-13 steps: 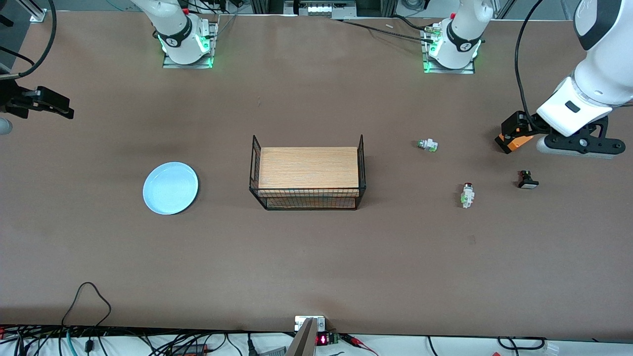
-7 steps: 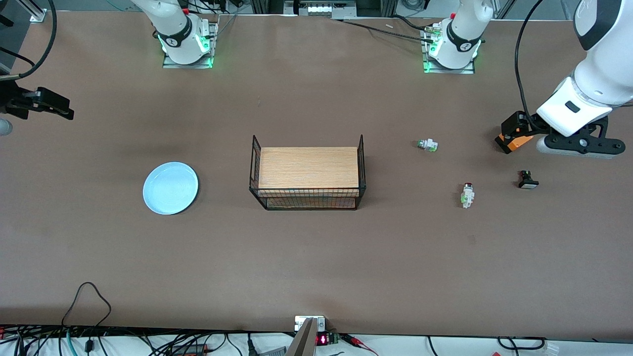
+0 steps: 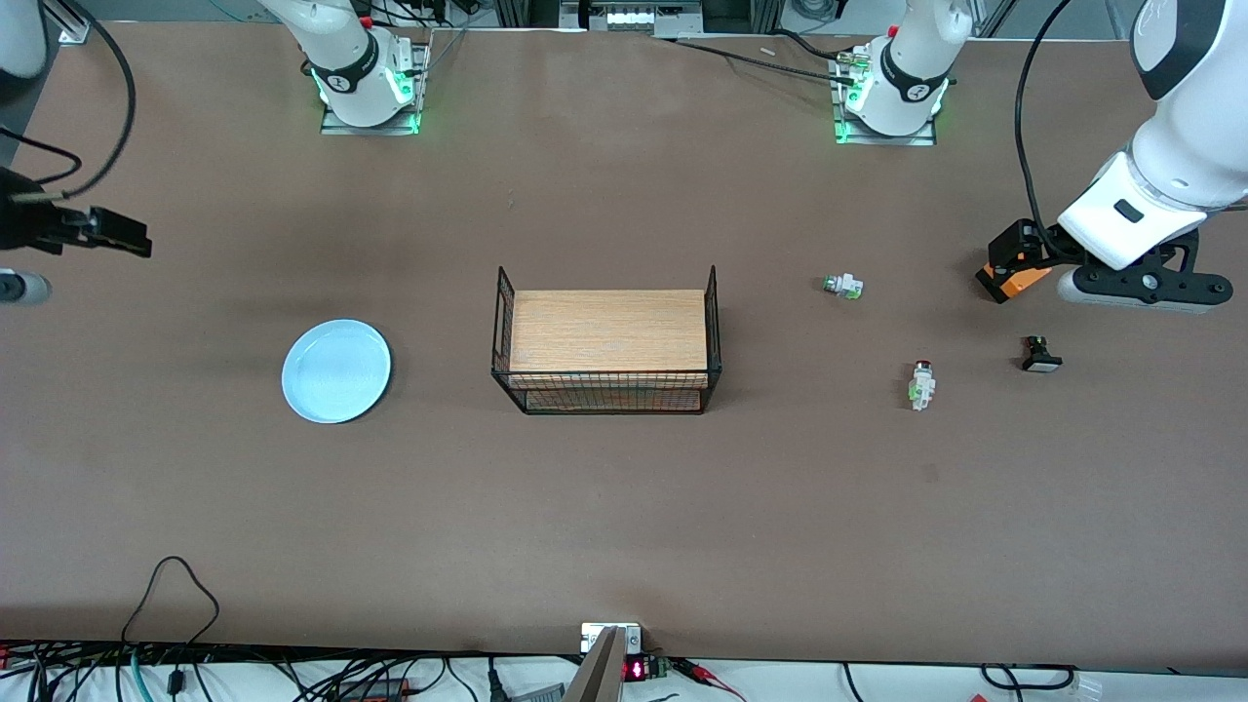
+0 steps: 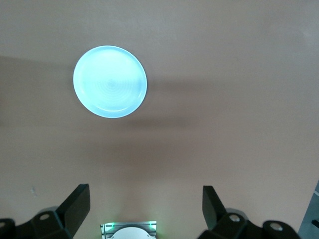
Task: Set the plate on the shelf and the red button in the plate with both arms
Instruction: 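Move the right gripper toward the light blue plate, then lower the right gripper and grasp the plate rim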
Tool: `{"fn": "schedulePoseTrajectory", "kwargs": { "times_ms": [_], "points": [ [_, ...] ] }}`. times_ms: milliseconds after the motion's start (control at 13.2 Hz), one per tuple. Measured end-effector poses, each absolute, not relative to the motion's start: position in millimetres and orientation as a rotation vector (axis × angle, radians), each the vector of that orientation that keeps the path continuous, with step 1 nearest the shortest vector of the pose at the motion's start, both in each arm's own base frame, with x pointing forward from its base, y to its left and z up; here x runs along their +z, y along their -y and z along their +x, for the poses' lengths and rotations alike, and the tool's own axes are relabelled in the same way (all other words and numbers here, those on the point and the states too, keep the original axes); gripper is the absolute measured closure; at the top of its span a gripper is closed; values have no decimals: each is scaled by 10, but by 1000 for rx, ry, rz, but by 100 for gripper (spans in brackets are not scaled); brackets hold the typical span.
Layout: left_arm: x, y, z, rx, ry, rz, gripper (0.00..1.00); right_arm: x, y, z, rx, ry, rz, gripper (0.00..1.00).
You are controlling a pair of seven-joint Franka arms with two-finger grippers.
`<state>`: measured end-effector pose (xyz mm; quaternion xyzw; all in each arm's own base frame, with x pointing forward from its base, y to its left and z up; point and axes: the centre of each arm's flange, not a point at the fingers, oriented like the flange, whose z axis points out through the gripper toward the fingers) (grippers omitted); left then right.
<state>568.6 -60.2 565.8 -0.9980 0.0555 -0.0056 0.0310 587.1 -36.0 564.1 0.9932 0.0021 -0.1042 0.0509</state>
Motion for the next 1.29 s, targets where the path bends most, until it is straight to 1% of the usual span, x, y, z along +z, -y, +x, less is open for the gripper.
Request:
{"fn": "schedulePoseTrajectory", "kwargs": {
  "times_ms": [304,456,837,989,1141,1293],
  "points": [
    [5656,601,5687,-17,-170,-3075,0,5608,547,5913,-289,49,3027,0],
    [5653,601,5689,-16,-170,-3075,0,5469,685,6000,-276,78,3029,0],
    [5647,601,5693,-14,-170,-3075,0,4630,754,6259,-369,90,3062,0],
    [5646,601,5694,-14,-170,-3075,0,4193,647,6311,-365,97,3132,0],
    [5646,601,5694,-14,-170,-3075,0,3871,595,6279,-375,123,3179,0],
    [5646,601,5694,-14,-170,-3075,0,3652,599,6260,-318,137,3190,0]
  ]
}}
